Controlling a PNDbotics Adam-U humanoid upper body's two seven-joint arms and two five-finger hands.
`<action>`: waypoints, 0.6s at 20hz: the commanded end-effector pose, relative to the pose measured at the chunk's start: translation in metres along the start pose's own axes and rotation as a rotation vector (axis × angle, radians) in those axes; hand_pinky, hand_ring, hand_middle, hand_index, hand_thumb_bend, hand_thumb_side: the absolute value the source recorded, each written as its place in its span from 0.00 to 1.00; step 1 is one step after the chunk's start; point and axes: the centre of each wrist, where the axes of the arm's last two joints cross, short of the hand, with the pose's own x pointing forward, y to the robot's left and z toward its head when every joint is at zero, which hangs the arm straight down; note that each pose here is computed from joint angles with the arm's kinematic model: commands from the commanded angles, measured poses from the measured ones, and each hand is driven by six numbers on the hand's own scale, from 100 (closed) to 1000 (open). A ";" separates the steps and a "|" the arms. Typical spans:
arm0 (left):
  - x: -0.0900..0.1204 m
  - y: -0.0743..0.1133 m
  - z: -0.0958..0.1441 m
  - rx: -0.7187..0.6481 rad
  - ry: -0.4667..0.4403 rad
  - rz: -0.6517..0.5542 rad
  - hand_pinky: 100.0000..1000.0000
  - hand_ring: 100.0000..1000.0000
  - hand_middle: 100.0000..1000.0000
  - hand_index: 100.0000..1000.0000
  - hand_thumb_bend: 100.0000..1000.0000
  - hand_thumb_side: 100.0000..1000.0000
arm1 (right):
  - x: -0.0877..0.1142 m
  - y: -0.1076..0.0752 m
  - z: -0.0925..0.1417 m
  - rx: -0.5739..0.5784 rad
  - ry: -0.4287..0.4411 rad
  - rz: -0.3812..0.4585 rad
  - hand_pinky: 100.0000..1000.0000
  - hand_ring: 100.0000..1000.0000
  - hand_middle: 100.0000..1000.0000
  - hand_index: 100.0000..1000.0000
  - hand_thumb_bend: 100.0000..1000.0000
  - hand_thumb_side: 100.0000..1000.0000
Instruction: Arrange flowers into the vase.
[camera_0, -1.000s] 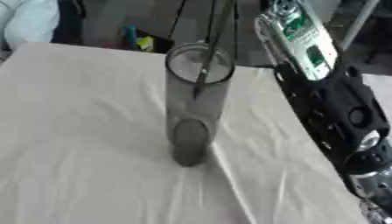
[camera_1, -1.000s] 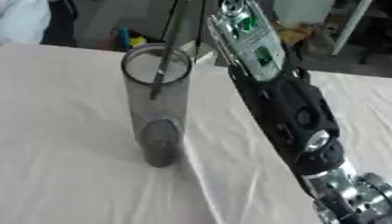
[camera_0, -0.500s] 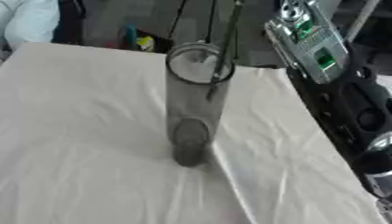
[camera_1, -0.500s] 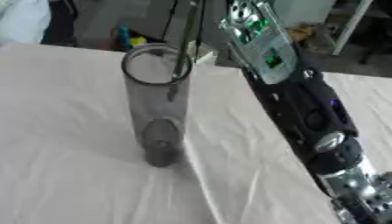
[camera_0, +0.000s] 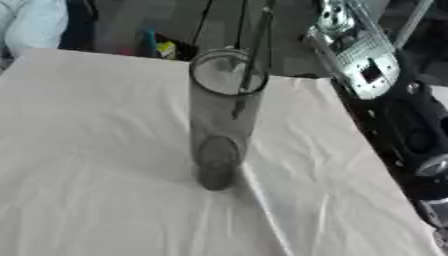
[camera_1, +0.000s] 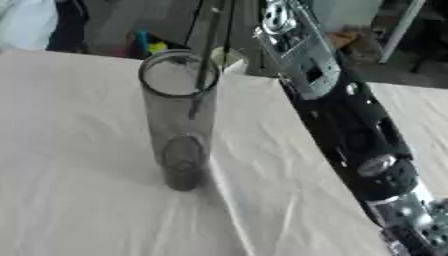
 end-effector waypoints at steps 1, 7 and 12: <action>0.007 0.002 -0.005 -0.014 -0.028 -0.007 0.70 0.84 0.90 0.95 0.00 1.00 | 0.007 -0.010 -0.004 -0.011 -0.047 0.046 0.24 0.52 0.39 0.31 0.00 0.89; 0.007 0.002 -0.006 -0.014 -0.029 -0.007 0.70 0.84 0.90 0.95 0.00 1.00 | 0.004 -0.008 -0.003 0.012 -0.067 0.118 0.26 0.54 0.41 0.33 0.00 0.89; 0.007 0.001 -0.006 -0.015 -0.030 -0.007 0.70 0.84 0.90 0.95 0.00 1.00 | 0.004 -0.006 -0.002 0.047 -0.097 0.175 0.28 0.56 0.43 0.35 0.00 0.90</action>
